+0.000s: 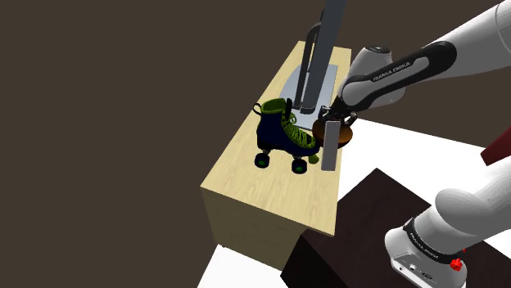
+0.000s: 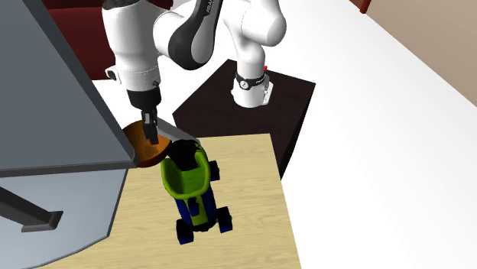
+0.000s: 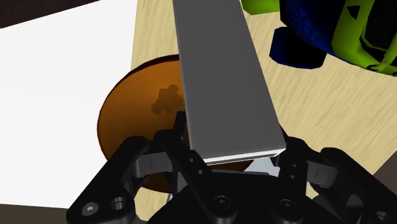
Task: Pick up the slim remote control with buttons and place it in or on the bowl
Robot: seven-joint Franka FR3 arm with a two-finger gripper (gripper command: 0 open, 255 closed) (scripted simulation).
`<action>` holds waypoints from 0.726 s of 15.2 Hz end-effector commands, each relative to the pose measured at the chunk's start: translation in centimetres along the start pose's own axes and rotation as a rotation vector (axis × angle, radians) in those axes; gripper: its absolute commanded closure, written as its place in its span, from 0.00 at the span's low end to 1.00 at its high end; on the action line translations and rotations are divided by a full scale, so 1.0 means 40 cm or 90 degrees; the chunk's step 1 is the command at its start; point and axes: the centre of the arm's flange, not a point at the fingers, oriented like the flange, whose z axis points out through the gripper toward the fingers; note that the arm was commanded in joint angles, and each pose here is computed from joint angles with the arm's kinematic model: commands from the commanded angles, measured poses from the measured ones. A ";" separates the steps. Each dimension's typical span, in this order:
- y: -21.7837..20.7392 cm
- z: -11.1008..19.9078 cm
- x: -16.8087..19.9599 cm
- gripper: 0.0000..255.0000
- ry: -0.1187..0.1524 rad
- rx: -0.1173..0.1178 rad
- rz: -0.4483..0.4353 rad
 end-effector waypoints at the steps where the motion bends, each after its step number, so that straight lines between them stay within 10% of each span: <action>1: 0.014 0.047 -0.051 1.00 -0.071 -0.044 -0.003; 7: 0.014 0.047 -0.051 1.00 -0.071 -0.044 -0.003; 8: 0.029 0.042 -0.043 0.00 -0.072 -0.043 -0.003; 11: -0.008 0.028 -0.047 0.00 -0.071 -0.045 -0.003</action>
